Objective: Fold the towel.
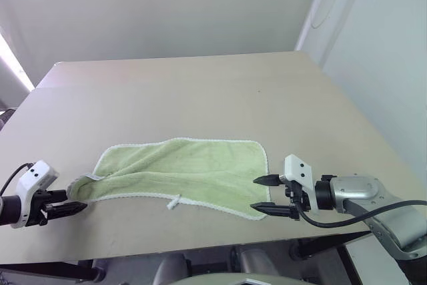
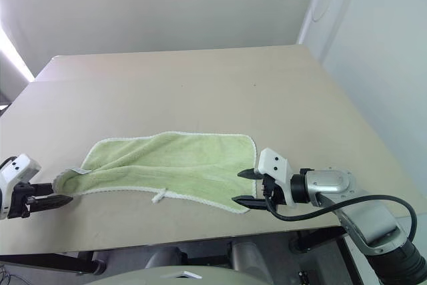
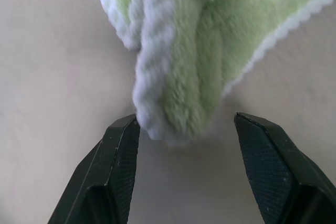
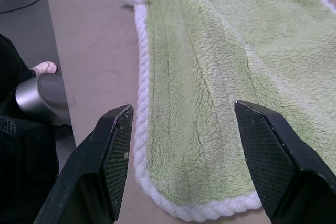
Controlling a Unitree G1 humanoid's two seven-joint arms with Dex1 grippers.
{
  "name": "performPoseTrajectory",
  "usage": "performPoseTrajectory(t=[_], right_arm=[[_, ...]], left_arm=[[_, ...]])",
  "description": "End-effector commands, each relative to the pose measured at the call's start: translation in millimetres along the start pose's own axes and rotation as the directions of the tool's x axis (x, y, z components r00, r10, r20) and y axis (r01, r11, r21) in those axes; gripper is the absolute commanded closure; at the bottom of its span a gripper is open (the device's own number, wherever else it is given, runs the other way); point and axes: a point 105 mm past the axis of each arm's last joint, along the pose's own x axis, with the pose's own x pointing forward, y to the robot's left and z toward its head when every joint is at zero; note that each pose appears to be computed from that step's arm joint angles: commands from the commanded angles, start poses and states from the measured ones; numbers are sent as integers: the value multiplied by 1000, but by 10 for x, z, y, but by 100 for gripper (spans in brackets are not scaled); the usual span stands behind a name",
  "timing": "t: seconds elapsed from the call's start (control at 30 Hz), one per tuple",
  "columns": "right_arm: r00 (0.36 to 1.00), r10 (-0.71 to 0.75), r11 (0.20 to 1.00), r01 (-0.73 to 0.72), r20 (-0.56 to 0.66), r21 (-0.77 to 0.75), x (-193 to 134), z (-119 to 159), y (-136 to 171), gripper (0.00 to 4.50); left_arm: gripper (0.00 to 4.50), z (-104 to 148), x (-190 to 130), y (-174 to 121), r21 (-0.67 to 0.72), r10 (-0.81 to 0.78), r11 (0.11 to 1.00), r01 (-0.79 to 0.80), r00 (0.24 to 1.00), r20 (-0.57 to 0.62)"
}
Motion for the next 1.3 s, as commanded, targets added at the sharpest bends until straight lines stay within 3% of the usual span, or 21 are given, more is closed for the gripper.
performPoseTrajectory(t=[0.03,0.07,0.17,0.4,0.7,0.93,1.13,1.3], right_arm=[[1000,-3,999,3,13,-35,-10,65,3,131],[1000,-5,999,5,12,-35,-14,63,0,131],[1000,-10,999,11,10,-36,-25,58,-12,127],[1000,-18,999,18,15,-39,-12,63,-13,127],[998,52,998,-52,17,-41,-27,41,151,127],[994,108,992,-108,2,-58,72,-52,325,127],[1000,-10,993,7,-26,-114,164,-180,131,127],[997,-10,993,1,-74,-121,97,-277,103,127]], left_arm=[[150,30,17,-6,1,-6,1000,6,1000,4],[150,17,22,-16,0,-12,1000,12,1000,-2],[212,-20,23,-31,-15,-27,1000,27,999,-21],[446,-17,48,8,-63,-25,998,24,1000,-1],[446,186,-66,58,-106,-4,994,12,998,69],[446,258,-15,41,-138,-1,990,8,999,52],[446,295,21,-4,-129,-6,992,11,999,44],[446,352,24,-11,-119,-1,993,7,999,48]])
